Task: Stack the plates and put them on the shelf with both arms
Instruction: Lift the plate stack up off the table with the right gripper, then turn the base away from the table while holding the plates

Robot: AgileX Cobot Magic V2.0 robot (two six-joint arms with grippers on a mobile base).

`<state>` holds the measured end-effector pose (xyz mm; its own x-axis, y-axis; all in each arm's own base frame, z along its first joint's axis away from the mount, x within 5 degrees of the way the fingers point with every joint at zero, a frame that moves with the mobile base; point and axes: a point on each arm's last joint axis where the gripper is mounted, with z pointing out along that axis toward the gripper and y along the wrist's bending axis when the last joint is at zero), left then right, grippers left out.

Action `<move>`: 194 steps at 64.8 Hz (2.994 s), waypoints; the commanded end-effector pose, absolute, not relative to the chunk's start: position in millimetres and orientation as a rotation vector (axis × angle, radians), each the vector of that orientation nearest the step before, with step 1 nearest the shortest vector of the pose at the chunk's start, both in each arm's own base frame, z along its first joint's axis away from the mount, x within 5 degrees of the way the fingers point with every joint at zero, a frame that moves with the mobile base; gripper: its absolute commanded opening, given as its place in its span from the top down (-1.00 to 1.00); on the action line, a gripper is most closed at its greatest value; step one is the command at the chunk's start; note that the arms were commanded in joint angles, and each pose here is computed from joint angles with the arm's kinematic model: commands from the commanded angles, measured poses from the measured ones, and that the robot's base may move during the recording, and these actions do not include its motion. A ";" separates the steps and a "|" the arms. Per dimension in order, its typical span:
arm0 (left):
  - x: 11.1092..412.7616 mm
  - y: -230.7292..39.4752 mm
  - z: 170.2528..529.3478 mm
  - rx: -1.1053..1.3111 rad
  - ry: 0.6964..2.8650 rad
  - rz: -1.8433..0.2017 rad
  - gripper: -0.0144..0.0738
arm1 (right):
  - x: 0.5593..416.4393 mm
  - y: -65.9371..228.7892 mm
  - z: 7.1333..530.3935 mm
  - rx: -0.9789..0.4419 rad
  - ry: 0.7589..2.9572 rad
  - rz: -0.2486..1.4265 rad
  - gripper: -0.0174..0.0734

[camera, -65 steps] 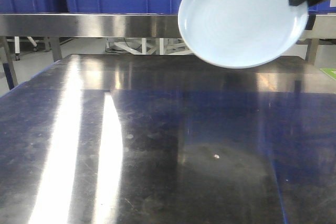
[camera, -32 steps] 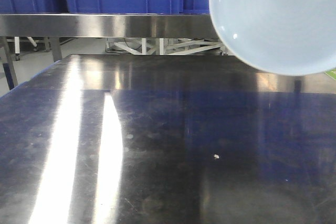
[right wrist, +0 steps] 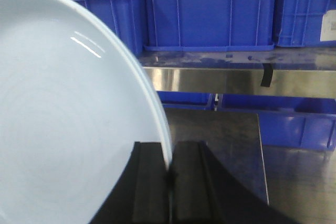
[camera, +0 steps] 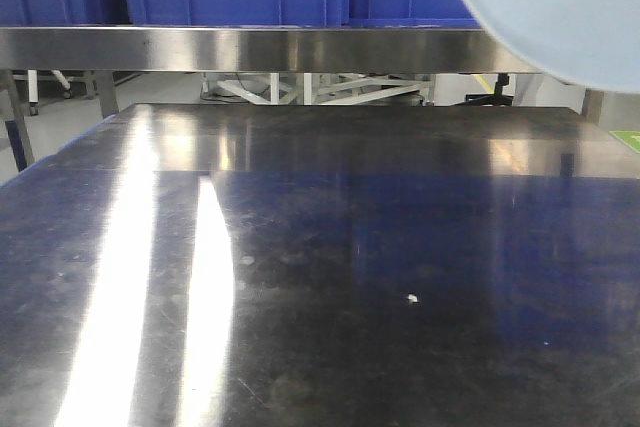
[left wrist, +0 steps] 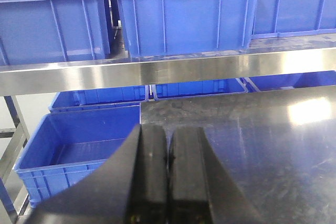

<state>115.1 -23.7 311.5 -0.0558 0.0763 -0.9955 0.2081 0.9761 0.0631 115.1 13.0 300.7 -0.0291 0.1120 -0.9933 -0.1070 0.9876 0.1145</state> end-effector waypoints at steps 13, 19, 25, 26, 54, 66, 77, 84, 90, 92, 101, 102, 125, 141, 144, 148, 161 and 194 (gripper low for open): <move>114.7 -22.3 328.5 0.193 1.524 -0.104 0.49 | 114.2 10.7 319.0 0.018 1.469 0.160 0.49; 114.7 -22.3 328.5 0.193 1.524 -0.104 0.49 | 114.2 10.7 319.0 0.018 1.469 0.160 0.49; 114.7 -22.3 328.5 0.193 1.524 -0.104 0.49 | 114.2 10.7 319.0 0.018 1.469 0.160 0.49; 114.7 -22.3 328.5 0.193 1.524 -0.104 0.49 | 114.2 10.7 319.0 0.018 1.469 0.160 0.49; 114.7 -22.3 328.5 0.193 1.524 -0.104 0.49 | 114.2 10.7 319.0 0.018 1.469 0.160 0.49; 114.7 -22.3 328.5 0.193 1.524 -0.104 0.49 | 114.2 10.7 319.0 0.018 1.469 0.160 0.49; 114.7 -22.3 328.5 0.193 1.524 -0.104 0.49 | 114.2 10.7 319.0 0.018 1.469 0.160 0.49; 114.7 -22.3 328.5 0.193 1.524 -0.104 0.49 | 114.2 10.7 319.0 0.018 1.469 0.160 0.49; 114.7 -22.3 328.5 0.193 1.524 -0.104 0.49 | 114.2 10.7 319.0 0.018 1.469 0.160 0.49; 114.7 -22.3 328.5 0.193 1.524 -0.104 0.49 | 114.2 10.7 319.0 0.018 1.469 0.160 0.49; 114.7 -22.3 328.5 0.193 1.524 -0.104 0.49 | 114.2 10.7 319.0 0.018 1.469 0.160 0.49; 114.7 -22.3 328.5 0.193 1.524 -0.104 0.49 | 114.2 10.7 319.0 0.018 1.469 0.160 0.49; 114.7 -22.3 328.5 0.193 1.524 -0.104 0.49 | 114.2 10.7 319.0 0.018 1.469 0.160 0.49; 114.7 -22.3 328.5 0.193 1.524 -0.104 0.49 | 114.2 10.7 319.0 0.018 1.469 0.160 0.49; 114.7 -22.3 328.5 0.193 1.524 -0.104 0.49 | 114.2 10.8 318.8 0.018 1.471 0.161 0.49; 114.7 -22.3 328.5 0.193 1.524 -0.104 0.49 | 114.2 10.8 318.8 0.018 1.471 0.161 0.49; 114.7 -22.3 328.5 0.193 1.524 -0.104 0.49 | 114.2 10.8 318.8 0.018 1.471 0.161 0.49; 114.7 -22.3 328.5 0.193 1.524 -0.104 0.49 | 114.2 10.8 318.8 0.018 1.471 0.161 0.49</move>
